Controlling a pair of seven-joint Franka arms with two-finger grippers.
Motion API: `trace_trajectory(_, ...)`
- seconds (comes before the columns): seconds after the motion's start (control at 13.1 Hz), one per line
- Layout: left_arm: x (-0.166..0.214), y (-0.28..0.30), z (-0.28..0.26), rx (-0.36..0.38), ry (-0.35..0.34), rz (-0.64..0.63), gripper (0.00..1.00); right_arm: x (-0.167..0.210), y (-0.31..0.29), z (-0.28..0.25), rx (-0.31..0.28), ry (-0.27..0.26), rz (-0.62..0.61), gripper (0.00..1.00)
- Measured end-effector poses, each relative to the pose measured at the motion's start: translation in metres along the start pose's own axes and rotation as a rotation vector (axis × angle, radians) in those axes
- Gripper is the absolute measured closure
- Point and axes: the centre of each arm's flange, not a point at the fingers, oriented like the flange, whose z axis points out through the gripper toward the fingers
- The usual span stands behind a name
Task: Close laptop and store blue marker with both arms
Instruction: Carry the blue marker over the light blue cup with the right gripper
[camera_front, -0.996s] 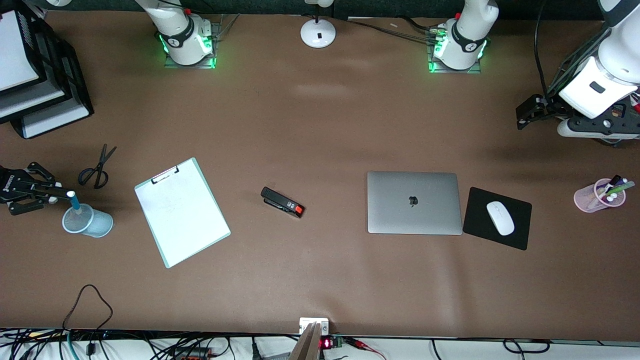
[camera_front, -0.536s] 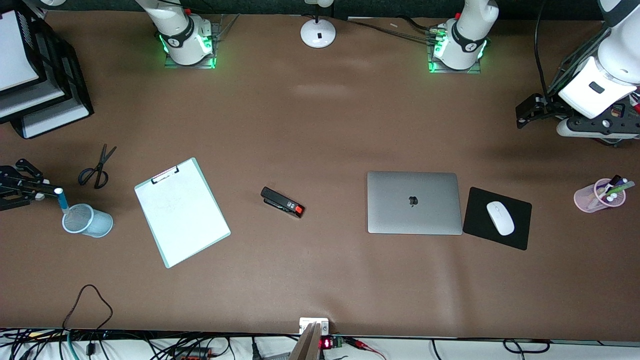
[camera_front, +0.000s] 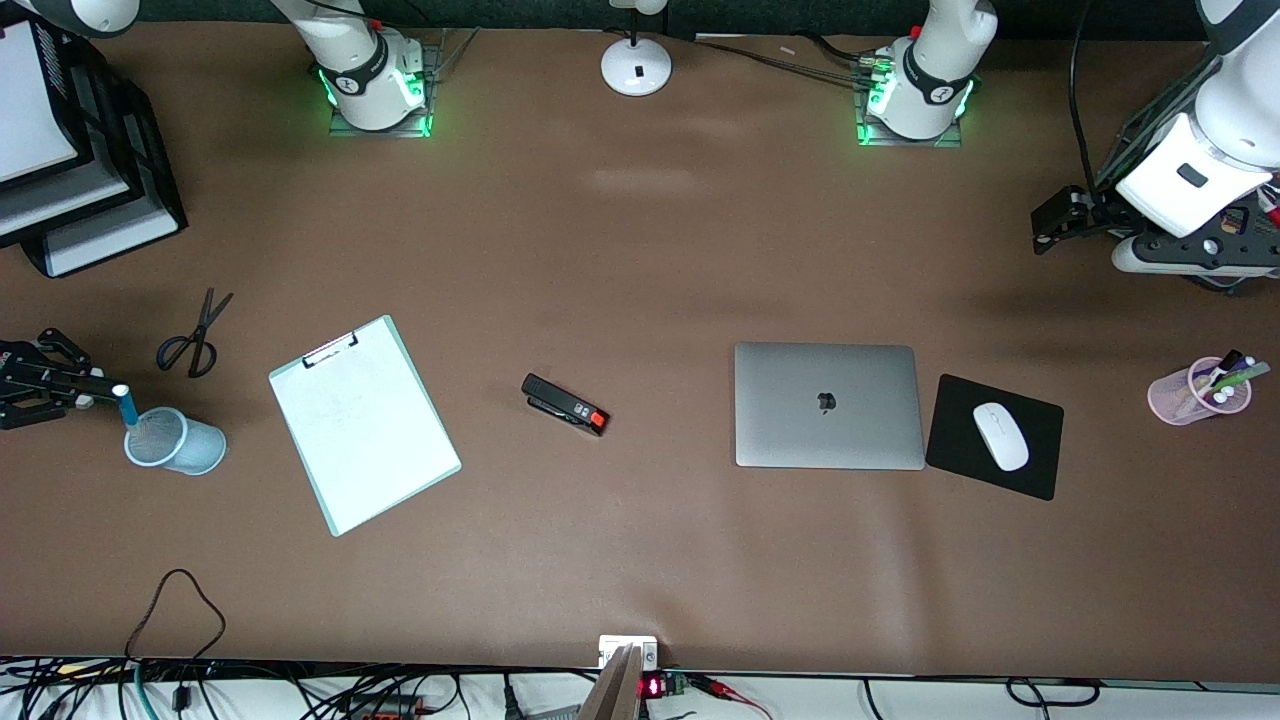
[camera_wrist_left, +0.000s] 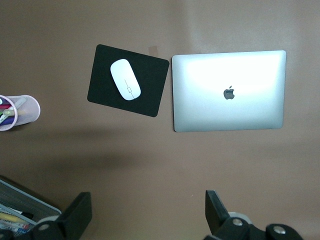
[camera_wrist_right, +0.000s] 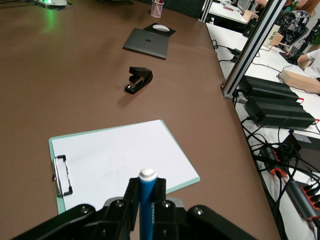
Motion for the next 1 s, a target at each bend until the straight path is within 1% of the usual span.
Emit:
trace_trajectory(0.23, 0.0, 0.0, -0.005, 0.0, 0.009, 0.0, 0.0, -0.014, -0.005, 0.002, 0.0, 0.003, 0.001, 0.84)
trace_trajectory(0.61, -0.001, 0.0, -0.005, 0.0, 0.002, 0.0, 0.0, -0.042, -0.015, 0.015, 0.009, 0.017, 0.03, 0.84)
trace_trajectory(0.84, -0.001, 0.0, -0.005, 0.0, 0.001, 0.001, 0.0, -0.054, -0.019, 0.015, -0.007, 0.0, 0.015, 0.84)
trace_trajectory(1.0, -0.001, 0.001, -0.005, 0.0, 0.0, 0.001, 0.0, -0.062, -0.022, 0.02, -0.004, 0.002, 0.025, 0.84)
